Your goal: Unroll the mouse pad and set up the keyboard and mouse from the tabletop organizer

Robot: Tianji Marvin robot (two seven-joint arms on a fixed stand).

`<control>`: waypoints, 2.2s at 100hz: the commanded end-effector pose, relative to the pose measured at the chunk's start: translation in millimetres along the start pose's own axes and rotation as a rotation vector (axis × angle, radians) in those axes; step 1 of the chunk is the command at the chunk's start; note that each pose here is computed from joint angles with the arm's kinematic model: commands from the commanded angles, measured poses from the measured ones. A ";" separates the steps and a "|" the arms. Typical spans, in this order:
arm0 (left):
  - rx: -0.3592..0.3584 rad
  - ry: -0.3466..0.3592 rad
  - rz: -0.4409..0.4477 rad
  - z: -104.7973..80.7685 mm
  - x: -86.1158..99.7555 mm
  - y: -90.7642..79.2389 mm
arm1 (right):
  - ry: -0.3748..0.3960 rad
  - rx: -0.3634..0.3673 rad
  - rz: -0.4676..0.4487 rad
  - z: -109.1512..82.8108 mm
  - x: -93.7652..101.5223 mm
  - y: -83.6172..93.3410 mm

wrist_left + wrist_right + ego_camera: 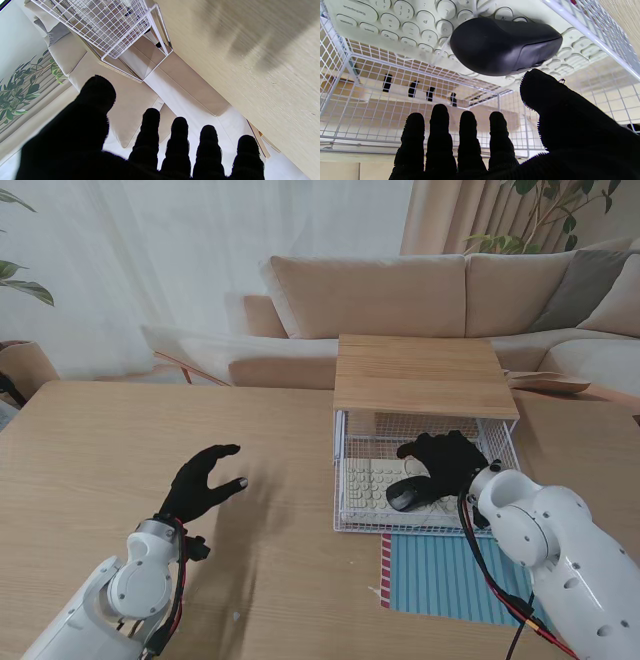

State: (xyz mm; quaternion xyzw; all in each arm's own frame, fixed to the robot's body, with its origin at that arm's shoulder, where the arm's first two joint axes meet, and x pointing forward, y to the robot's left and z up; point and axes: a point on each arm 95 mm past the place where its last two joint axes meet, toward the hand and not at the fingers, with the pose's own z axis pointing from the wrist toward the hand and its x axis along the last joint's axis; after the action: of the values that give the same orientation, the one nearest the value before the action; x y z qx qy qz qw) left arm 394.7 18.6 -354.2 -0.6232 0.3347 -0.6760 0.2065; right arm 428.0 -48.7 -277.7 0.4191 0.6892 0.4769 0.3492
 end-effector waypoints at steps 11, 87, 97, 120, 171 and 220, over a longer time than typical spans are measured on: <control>-0.018 0.000 -0.006 1.1 0.7 3.0 | 0.013 0.057 -0.013 5.0 -5.5 -3.1; -0.018 -0.021 -0.003 5.4 -3.4 3.2 | 0.105 0.247 -0.057 28.0 -13.0 -7.4; -0.017 -0.023 -0.003 5.8 -4.1 3.0 | 0.107 0.265 -0.070 29.8 -12.4 -8.6; -0.015 -0.021 -0.002 6.5 -4.3 2.8 | 0.110 0.297 -0.089 35.6 -11.6 -13.0; -0.015 -0.027 -0.001 7.4 -6.3 3.0 | 0.132 0.266 -0.118 44.8 -10.4 -28.8; -0.013 -0.026 -0.001 7.4 -6.7 3.1 | 0.167 0.191 -0.145 50.7 -8.3 -42.4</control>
State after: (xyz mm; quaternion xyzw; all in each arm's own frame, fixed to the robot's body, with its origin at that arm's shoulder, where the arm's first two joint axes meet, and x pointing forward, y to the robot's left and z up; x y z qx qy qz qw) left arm 403.1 22.7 -359.9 -0.6312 0.3345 -0.6668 0.2122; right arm 471.1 -47.4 -316.4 0.3538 0.7756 0.4309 0.2959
